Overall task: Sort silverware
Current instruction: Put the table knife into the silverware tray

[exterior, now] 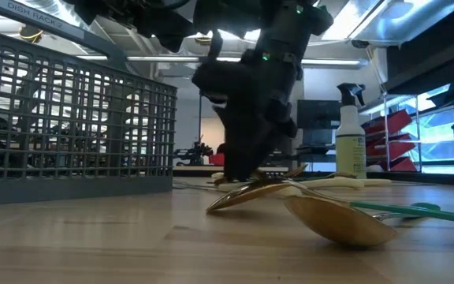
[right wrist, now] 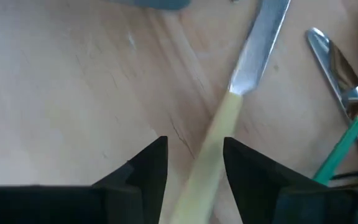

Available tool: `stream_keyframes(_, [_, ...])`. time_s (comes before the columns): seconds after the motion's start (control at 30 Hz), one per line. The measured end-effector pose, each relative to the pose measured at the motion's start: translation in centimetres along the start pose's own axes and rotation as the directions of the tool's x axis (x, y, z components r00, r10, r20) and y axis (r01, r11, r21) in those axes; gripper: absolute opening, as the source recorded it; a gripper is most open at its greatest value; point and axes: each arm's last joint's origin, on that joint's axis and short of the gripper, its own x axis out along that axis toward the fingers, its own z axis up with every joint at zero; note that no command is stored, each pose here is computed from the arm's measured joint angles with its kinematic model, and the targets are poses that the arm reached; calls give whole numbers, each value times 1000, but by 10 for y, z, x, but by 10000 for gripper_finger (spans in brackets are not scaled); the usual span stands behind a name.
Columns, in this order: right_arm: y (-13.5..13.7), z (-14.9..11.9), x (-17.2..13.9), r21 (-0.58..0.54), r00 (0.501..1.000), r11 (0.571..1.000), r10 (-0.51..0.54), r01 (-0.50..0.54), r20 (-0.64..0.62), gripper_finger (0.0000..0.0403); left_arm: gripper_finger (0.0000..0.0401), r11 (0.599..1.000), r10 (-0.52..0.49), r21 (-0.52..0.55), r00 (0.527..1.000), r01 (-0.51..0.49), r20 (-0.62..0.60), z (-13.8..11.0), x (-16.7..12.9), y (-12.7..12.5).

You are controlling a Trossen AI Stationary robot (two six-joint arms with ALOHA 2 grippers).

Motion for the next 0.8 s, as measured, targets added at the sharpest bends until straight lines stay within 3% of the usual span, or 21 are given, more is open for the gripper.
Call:
stream_keyframes(0.23, [1, -13, 8, -51, 995, 996, -70, 66, -69, 138, 0, 1000, 0, 4, 1000, 0, 1, 0, 0, 0])
stream_keyframes(0.5, [3, -17, 14, -117, 992, 987, -116, 109, -56, 133, 0, 1000, 0, 0, 1000, 0, 0, 0, 0, 0])
stream_keyframes(0.8, [3, -17, 15, -121, 991, 987, -117, 110, -59, 46, 0, 1000, 0, 0, 1000, 0, -1, 0, 0, 0])
